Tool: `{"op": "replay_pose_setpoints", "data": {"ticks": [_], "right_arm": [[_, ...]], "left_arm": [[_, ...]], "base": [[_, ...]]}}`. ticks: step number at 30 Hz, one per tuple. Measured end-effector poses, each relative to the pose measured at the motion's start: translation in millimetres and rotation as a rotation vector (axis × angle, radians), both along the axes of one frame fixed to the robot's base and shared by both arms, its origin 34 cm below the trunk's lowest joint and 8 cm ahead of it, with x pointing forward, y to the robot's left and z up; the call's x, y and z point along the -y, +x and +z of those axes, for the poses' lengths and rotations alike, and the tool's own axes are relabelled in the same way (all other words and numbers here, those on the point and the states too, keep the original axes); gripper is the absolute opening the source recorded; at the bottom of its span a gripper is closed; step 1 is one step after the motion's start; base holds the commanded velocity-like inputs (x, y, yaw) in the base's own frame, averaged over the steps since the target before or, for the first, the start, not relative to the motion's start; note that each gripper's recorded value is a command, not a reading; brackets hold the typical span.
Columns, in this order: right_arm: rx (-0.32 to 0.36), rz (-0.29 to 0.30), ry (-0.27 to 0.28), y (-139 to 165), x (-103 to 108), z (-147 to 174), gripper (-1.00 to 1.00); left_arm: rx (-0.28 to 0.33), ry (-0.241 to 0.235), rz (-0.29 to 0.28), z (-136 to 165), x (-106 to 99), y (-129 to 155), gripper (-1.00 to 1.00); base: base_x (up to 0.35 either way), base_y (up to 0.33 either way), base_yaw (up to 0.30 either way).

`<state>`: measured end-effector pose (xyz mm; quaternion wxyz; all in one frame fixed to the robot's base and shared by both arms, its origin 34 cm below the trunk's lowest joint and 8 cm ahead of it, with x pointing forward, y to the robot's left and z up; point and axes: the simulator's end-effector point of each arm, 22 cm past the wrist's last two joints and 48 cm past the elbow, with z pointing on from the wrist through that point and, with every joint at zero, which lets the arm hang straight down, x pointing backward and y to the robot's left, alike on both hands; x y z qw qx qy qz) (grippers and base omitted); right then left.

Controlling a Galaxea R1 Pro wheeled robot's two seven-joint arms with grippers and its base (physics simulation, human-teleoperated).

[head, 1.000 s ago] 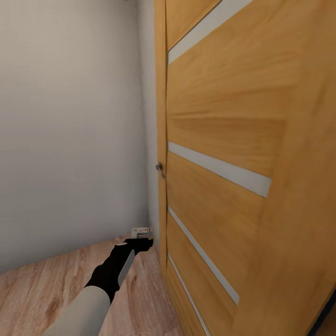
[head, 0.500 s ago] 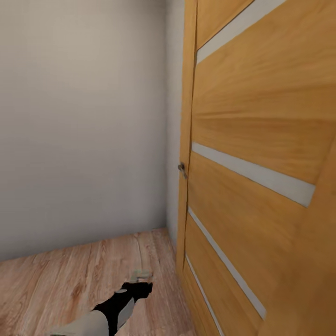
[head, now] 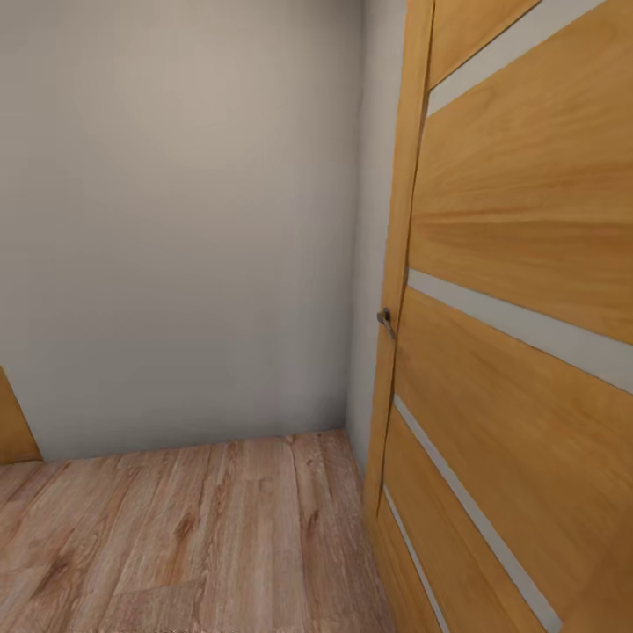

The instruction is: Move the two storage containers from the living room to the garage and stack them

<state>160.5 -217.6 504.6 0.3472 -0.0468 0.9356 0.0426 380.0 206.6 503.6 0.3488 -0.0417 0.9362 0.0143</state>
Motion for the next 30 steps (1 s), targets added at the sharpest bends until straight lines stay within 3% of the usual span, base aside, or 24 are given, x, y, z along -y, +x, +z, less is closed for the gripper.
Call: {"op": "replay_pose_setpoints", "data": {"ticks": [7, 18, 23, 24, 27, 30], "right_arm": [[0.000, 0.000, 0.000, 0.0, 0.0, 0.0, 1.00], [-0.001, -0.005, -0.003, 0.0, 2.0, -0.2, 1.00], [-0.001, -0.005, -0.004, -0.1, 2.1, -0.3, 1.00], [-0.001, -0.005, -0.004, 0.3, 2.1, -0.3, 1.00], [-0.001, -0.002, -0.002, 0.1, 1.5, -0.3, 1.00], [-0.001, -0.001, -0.002, 0.0, 1.3, -0.3, 1.00]], "left_arm": [[0.131, 0.058, 0.064, 13.6, -27.4, -35.8, 1.00], [0.236, 0.061, 0.083, 30.2, -30.5, -83.1, 1.00], [0.215, 0.054, 0.073, 26.6, -27.6, -94.0, 1.00], [0.195, 0.052, 0.070, 23.0, -26.0, -96.9, 1.00], [0.057, 0.046, 0.055, 0.7, -19.8, -116.4, 1.00], [0.006, 0.043, 0.048, -6.9, -17.1, -123.8, 1.00]], "base": [[0.000, 0.000, 0.289], [0.000, 0.000, 0.289], [0.000, 0.000, 0.287], [0.000, 0.000, 0.173], [0.000, 0.000, 0.076], [0.000, 0.000, 0.022]]}}
